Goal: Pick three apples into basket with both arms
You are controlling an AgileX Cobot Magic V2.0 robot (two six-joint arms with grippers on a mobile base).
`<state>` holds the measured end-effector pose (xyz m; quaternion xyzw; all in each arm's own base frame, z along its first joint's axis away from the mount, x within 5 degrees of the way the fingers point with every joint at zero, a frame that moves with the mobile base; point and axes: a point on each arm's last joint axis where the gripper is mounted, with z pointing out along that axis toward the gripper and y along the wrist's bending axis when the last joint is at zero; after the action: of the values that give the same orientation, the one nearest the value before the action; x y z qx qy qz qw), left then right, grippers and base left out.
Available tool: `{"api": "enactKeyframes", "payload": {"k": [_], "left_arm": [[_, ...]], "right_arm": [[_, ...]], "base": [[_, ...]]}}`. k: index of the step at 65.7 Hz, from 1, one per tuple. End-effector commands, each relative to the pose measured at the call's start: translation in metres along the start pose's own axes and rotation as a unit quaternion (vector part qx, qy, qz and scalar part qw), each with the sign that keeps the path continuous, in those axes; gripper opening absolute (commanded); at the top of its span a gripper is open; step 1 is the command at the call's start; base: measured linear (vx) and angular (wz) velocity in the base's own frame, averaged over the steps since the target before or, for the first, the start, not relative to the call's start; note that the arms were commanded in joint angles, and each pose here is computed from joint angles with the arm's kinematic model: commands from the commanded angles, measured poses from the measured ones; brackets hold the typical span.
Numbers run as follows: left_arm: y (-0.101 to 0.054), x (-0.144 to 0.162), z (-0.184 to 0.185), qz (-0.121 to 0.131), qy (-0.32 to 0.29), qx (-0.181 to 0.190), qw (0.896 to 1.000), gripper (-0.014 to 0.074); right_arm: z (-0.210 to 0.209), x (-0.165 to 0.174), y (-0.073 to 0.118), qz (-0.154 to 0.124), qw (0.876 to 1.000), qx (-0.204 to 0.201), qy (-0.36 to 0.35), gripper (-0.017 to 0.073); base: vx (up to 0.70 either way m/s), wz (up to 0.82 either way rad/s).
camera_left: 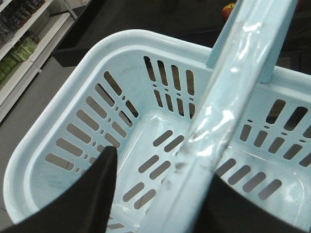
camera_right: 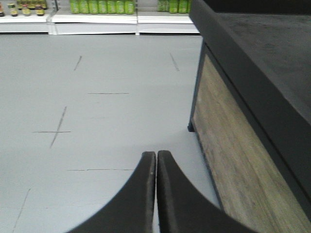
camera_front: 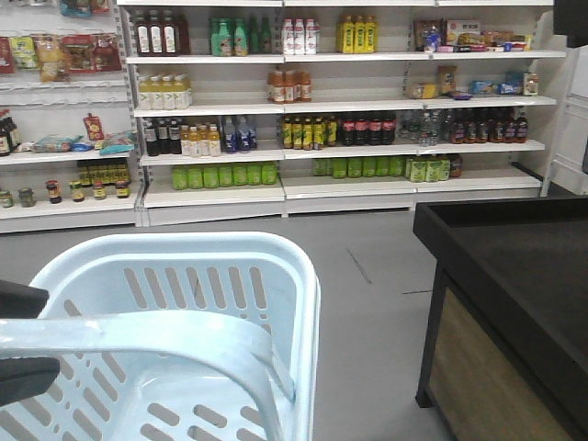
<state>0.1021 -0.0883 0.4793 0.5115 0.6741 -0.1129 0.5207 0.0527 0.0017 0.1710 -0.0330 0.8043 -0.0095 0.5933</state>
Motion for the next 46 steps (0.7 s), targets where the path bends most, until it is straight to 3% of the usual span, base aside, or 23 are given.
{"api": "enactKeyframes", "payload": {"k": [1, 46], "left_arm": [[0.0031, -0.014, -0.0091, -0.009, -0.057, -0.024, 0.998, -0.0008], [0.0031, -0.014, -0.0091, -0.009, -0.057, -0.024, 0.998, -0.0008]], "right_arm": [[-0.0001, -0.0062, -0.001, -0.003, 0.999, 0.007, -0.033, -0.0004], [-0.0001, -0.0062, -0.001, -0.003, 0.999, 0.007, -0.033, -0.0004]], "base": [[-0.06, 0.31], [0.02, 0.18]]}}
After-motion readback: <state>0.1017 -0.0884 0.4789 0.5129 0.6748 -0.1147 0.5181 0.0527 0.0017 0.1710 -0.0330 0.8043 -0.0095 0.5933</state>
